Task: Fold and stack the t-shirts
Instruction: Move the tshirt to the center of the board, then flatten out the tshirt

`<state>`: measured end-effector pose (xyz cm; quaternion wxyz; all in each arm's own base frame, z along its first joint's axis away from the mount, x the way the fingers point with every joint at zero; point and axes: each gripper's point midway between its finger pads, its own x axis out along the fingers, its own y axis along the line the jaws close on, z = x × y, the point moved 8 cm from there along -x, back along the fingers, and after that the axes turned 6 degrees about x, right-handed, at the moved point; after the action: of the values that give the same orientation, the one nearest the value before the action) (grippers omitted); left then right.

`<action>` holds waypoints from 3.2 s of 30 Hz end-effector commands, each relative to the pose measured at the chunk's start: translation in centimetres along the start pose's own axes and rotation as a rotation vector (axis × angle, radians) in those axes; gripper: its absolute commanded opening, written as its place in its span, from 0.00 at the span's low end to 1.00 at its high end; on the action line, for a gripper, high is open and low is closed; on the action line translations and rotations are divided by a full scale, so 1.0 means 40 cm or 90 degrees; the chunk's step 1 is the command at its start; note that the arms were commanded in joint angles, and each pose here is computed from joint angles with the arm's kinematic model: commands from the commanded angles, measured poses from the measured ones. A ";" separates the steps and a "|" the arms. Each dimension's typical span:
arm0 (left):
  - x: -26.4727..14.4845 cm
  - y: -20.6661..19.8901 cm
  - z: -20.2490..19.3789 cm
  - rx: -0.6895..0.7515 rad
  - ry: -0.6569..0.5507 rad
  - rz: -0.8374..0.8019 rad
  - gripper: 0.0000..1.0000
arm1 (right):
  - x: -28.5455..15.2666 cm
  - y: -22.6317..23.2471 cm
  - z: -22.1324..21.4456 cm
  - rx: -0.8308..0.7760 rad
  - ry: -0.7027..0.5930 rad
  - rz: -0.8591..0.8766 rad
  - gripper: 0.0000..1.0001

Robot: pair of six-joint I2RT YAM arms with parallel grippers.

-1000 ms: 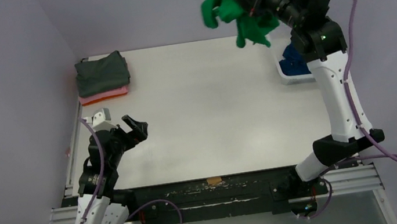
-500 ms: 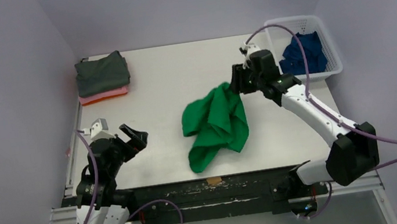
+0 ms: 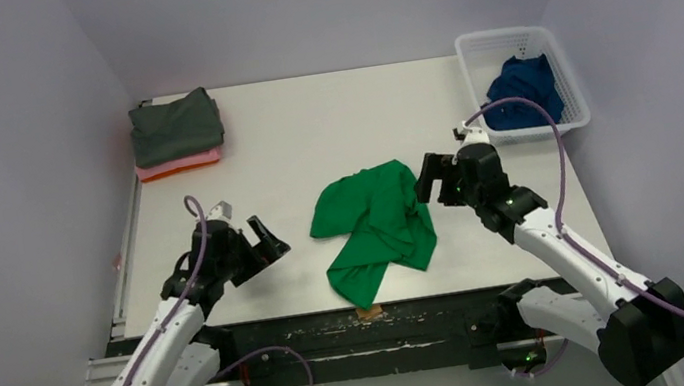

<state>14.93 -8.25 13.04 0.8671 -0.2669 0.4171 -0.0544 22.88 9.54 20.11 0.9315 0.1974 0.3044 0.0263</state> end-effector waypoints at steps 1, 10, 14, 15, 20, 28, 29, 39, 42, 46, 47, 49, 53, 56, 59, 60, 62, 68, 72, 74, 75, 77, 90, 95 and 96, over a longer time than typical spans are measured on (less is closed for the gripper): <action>0.044 -0.096 0.045 0.038 -0.013 -0.105 0.97 | 0.013 0.008 -0.101 0.042 0.084 0.066 0.93; 0.193 -0.216 0.053 0.142 0.072 -0.063 0.78 | 0.025 0.034 -0.224 0.042 0.183 0.121 0.83; 0.247 -0.252 0.043 0.162 0.103 -0.059 0.70 | 0.033 0.047 -0.243 0.028 0.194 0.124 0.80; 0.267 -0.252 0.037 0.163 0.118 -0.052 0.68 | 0.036 0.047 -0.249 0.026 0.200 0.122 0.80; 0.322 -0.266 0.023 0.166 0.154 -0.045 0.51 | 0.040 0.049 -0.273 0.027 0.219 0.129 0.79; 0.342 -0.269 0.036 0.180 0.139 -0.022 0.00 | 0.023 0.028 -0.282 0.004 0.220 0.069 0.78; 0.337 -0.259 0.035 0.180 0.127 -0.010 0.00 | 0.014 0.021 -0.277 0.005 0.215 0.055 0.78; 0.181 -0.186 0.040 0.174 -0.003 0.010 0.00 | 0.019 -0.014 -0.254 0.019 0.139 -0.035 0.81; 0.167 -0.175 0.038 0.181 -0.008 0.016 0.00 | 0.061 0.016 -0.237 0.011 0.118 -0.016 0.77; 0.163 -0.172 0.038 0.184 -0.009 0.021 0.00 | 0.140 0.049 -0.221 -0.010 0.109 -0.038 0.74; 0.162 -0.172 0.039 0.184 -0.010 0.021 0.00 | 0.160 0.053 -0.216 -0.022 0.106 -0.052 0.74; 0.160 -0.174 0.043 0.187 -0.014 0.023 0.00 | 0.195 0.062 -0.220 -0.039 0.124 -0.071 0.68; 0.152 -0.178 0.068 0.192 -0.043 0.046 0.00 | 0.239 0.069 -0.236 -0.043 0.135 -0.079 0.13; 0.120 -0.196 0.110 0.200 -0.085 0.064 0.00 | 0.222 0.083 -0.189 -0.046 0.098 -0.088 0.00; 0.052 -0.217 0.167 0.202 -0.152 0.079 0.00 | 0.154 0.101 -0.085 -0.047 0.006 -0.102 0.00; 0.021 -0.220 0.185 0.197 -0.173 0.089 0.00 | 0.112 0.106 -0.037 -0.042 -0.038 -0.102 0.00; -0.063 -0.235 0.228 0.189 -0.228 0.089 0.00 | 0.033 0.108 0.039 -0.043 -0.102 -0.108 0.00; -0.344 -0.253 0.288 0.188 -0.420 -0.042 0.00 | -0.248 0.133 0.228 -0.018 -0.284 0.030 0.00; -0.509 -0.231 0.293 0.178 -0.522 -0.107 0.00 | -0.438 0.123 0.310 0.013 -0.397 0.120 0.00; -0.580 -0.215 0.287 0.174 -0.560 -0.133 0.00 | -0.523 0.113 0.338 0.012 -0.437 0.154 0.00; -0.609 -0.207 0.283 0.173 -0.575 -0.144 0.00 | -0.558 0.110 0.350 0.013 -0.453 0.167 0.00; -0.660 -0.195 0.276 0.172 -0.606 -0.171 0.00 | -0.620 0.106 0.372 0.008 -0.482 0.196 0.00; -0.618 -0.212 0.369 0.150 -0.609 0.031 0.00 | -0.503 0.143 0.441 -0.038 -0.476 0.023 0.00; -0.499 -0.225 0.359 0.169 -0.528 0.072 0.00 | -0.365 0.167 0.390 -0.075 -0.403 -0.004 0.00; -0.463 -0.222 0.349 0.172 -0.511 0.077 0.00 | -0.330 0.168 0.369 -0.083 -0.383 -0.008 0.00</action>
<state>13.31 -3.67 40.40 0.9899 -0.1393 0.0157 0.0215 19.57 7.74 43.69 0.9881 0.1536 -0.0076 0.0050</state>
